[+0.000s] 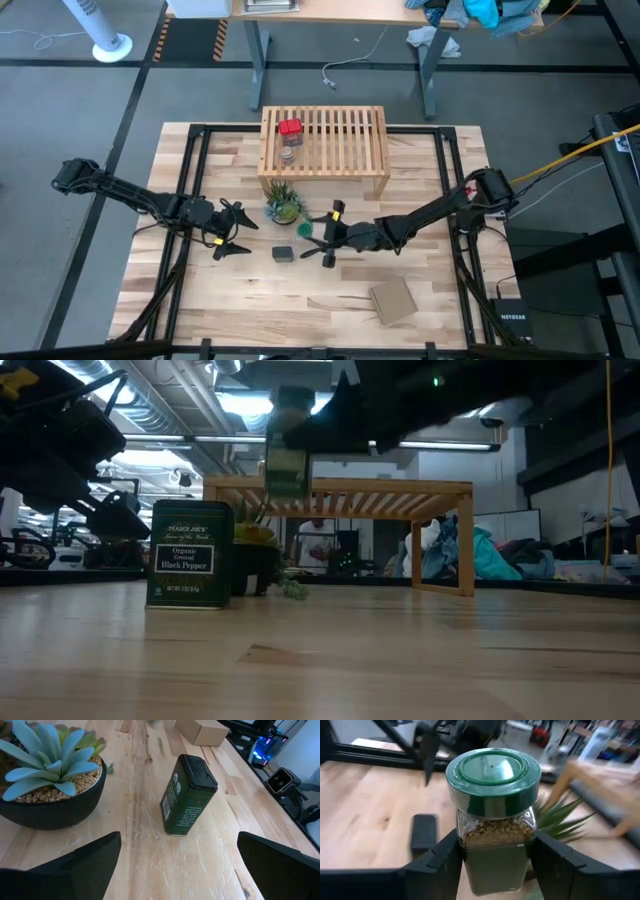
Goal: Shelf spices
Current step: Put the green seasoning bottle on the shelf
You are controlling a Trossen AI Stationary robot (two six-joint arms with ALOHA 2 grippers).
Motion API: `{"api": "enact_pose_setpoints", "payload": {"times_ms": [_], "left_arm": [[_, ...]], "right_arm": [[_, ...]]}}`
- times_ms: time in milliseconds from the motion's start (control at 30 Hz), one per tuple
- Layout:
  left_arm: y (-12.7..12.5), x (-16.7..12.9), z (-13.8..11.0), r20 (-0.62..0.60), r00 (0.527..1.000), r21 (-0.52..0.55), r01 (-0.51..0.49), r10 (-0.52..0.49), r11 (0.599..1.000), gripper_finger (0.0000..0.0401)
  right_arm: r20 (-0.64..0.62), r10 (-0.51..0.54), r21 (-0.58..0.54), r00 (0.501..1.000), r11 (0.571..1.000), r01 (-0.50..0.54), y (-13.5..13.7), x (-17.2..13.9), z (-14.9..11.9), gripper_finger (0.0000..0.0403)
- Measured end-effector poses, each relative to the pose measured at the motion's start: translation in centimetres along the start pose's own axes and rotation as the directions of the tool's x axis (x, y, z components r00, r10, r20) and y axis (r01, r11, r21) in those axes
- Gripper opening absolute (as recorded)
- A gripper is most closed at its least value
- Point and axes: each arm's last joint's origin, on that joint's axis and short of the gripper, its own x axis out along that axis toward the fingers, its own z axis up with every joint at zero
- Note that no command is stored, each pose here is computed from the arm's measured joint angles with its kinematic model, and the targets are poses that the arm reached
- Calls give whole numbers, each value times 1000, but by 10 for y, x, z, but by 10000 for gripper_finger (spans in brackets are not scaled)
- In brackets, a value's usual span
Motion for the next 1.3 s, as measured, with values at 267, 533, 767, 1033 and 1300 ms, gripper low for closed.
{"api": "enact_pose_setpoints", "payload": {"times_ms": [267, 533, 767, 1033, 1300], "left_arm": [[0, 0, 0, 0, 1000, 16, -1, 1, 1000, 392], [0, 0, 0, -2, 1000, 42, -1, 1, 999, 392], [0, 0, 0, -3, 1000, 42, -1, 1, 999, 392], [0, 0, -1, -7, 1000, 42, -4, 4, 999, 392], [0, 0, -1, -7, 1000, 50, -4, 4, 999, 392]], "right_arm": [[39, -90, -57, 995, 994, 92, -57, -5, 29, 201], [99, -60, 2, 993, 998, 60, -136, -3, 40, 201], [134, -2, 75, 991, 997, -8, -199, -1, 46, 201], [80, 38, 109, 996, 993, -47, -233, -3, 52, 201], [6, 54, 121, 999, 991, -54, -232, -1, 43, 207]]}}
